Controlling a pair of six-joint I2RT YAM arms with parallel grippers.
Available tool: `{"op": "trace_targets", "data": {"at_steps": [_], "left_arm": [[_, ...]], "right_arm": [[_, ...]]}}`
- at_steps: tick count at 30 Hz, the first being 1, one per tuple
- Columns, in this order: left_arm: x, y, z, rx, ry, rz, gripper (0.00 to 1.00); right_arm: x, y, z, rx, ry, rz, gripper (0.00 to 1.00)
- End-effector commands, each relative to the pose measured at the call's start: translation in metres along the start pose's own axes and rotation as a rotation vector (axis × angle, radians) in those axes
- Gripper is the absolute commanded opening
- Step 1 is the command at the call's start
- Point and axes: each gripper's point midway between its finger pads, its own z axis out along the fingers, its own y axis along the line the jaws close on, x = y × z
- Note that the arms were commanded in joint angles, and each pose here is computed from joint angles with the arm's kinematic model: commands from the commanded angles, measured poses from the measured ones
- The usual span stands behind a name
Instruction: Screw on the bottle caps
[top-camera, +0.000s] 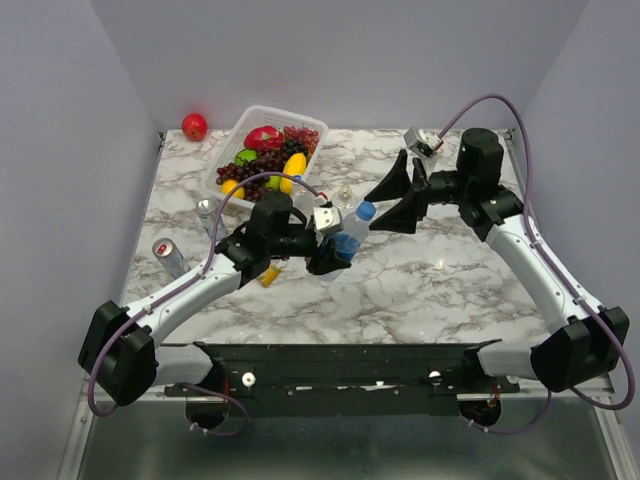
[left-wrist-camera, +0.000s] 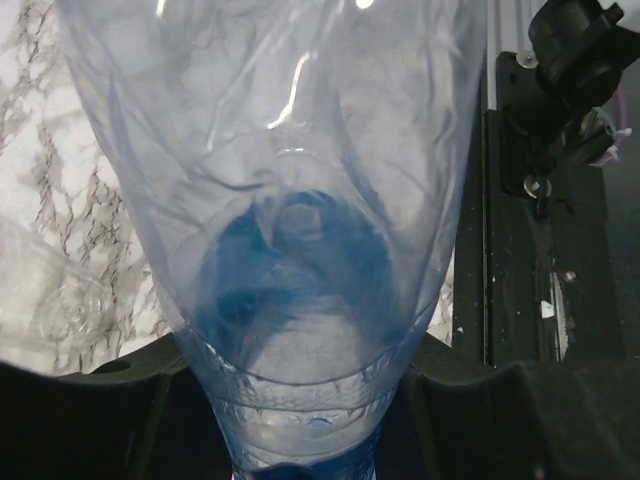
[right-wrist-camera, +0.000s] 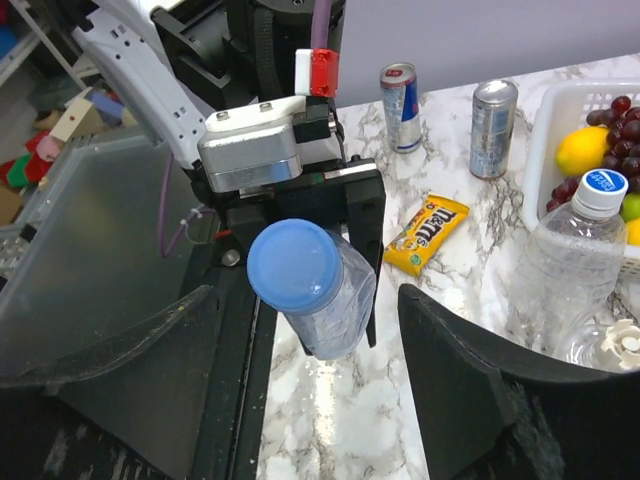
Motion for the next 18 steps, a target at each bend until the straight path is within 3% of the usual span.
{"op": "trace_targets", "data": {"at_steps": [1, 6, 12, 15, 16, 18], "left_arm": [[-0.029, -0.01, 0.003, 0.083, -0.085, 0.012, 0.0], [-0.031, -0.009, 0.005, 0.083, -0.087, 0.006, 0.0], [-0.033, -0.007, 0.004, 0.074, -0.097, 0.013, 0.0], [-0.032, -0.002, 0.007, 0.036, -0.096, 0.009, 0.0], [-0.029, 0.01, 0.009, -0.04, -0.085, 0.003, 0.0], [-0.032, 0.015, 0.013, -0.113, -0.097, -0.002, 0.0]], "right_arm": [[-0.019, -0.004, 0.005, 0.003, -0.064, -0.037, 0.78], [-0.031, -0.005, 0.01, -0.015, -0.135, 0.038, 0.72], [-0.024, -0.006, 0.016, -0.016, -0.133, 0.083, 0.6], [-0.028, -0.01, 0.017, 0.043, -0.164, 0.092, 0.48], [-0.034, -0.019, 0.016, 0.11, -0.195, 0.094, 0.39], [-0.035, -0.025, 0.016, 0.187, -0.2, 0.081, 0.34]]}}
